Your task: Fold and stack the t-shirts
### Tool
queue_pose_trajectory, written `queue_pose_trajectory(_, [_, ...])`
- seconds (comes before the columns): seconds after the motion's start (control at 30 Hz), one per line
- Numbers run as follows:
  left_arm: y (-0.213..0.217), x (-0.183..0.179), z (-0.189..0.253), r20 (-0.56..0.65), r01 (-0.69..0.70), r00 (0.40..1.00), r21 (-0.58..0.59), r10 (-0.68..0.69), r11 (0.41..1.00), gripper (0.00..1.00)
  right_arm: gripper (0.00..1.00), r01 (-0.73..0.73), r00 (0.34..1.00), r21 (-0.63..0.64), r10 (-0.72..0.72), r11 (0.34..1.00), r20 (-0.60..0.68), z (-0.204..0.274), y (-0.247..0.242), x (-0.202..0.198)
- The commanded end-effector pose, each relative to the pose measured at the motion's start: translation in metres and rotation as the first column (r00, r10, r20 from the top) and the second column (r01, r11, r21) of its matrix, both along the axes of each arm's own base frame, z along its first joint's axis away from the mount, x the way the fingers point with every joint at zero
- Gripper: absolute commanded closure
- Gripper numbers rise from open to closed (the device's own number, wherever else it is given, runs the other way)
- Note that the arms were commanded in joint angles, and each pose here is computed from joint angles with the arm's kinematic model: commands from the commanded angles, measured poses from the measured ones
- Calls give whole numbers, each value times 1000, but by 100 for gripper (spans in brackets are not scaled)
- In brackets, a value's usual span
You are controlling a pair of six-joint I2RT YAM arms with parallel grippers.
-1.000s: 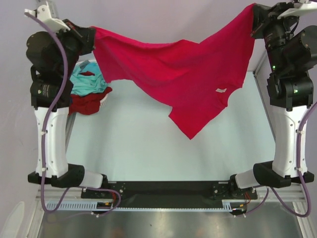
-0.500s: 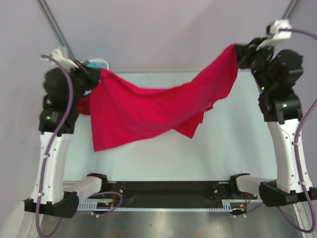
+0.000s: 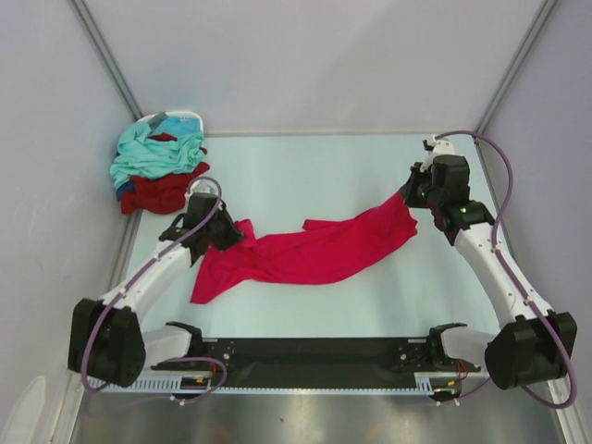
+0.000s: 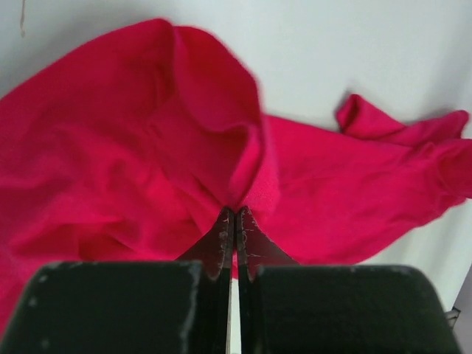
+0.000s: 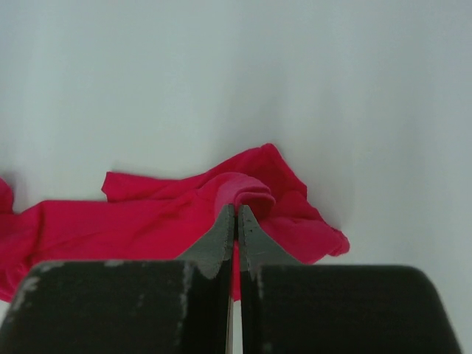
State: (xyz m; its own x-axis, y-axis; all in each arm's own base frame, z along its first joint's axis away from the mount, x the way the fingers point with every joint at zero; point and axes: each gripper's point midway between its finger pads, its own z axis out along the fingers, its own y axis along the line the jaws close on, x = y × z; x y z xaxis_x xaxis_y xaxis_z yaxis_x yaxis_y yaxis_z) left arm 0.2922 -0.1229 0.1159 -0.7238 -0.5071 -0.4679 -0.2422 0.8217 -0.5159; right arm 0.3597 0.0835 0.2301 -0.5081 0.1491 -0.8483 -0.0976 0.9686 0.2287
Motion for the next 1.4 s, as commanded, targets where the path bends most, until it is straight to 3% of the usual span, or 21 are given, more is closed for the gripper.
queue_pose_trajectory(0.0, [-11,17,-15,5,-35,999,-70,35,997,99,100,27,997,24,-29,999,68,9,2,23])
queue_pose_trajectory(0.13, [-12,8,-41,-66,-36,997,-63,31,997,92,100,34,998,15,-35,999,49,1,2,27])
queue_pose_trajectory(0.17, [-11,5,-46,-77,-35,997,-61,31,998,83,100,32,999,12,-32,999,44,-2,2,27])
queue_pose_trajectory(0.3, [-13,-2,-60,-68,2,998,-66,-6,998,65,100,36,999,9,-36,999,29,-8,2,28])
queue_pose_trajectory(0.47, [-18,-2,-69,-51,86,995,-52,-89,995,57,100,36,999,4,-36,999,14,-12,2,29])
queue_pose_trajectory(0.53, [-21,-4,-74,-63,117,991,-57,-121,991,58,100,35,999,3,-35,999,10,-14,3,30])
queue_pose_trajectory(0.77, [-18,-2,-79,-64,112,991,-52,-115,992,78,100,32,999,-5,-32,999,-6,-17,4,29])
queue_pose_trajectory(0.83, [-18,0,-74,-60,114,991,-50,-117,992,78,100,29,999,-9,-29,1000,-13,-19,4,28])
queue_pose_trajectory(1.03, [-13,-6,-60,-58,105,993,-27,-107,994,65,100,48,999,-36,-49,998,-19,-22,1,27])
queue_pose_trajectory(1.2, [-8,-5,-45,-27,90,996,-11,-91,996,67,100,45,999,-42,-46,998,-27,-25,4,26])
queue_pose_trajectory(1.37, [-7,-6,-48,-36,89,995,-7,-89,996,77,100,38,999,-50,-40,998,-37,-30,7,26])
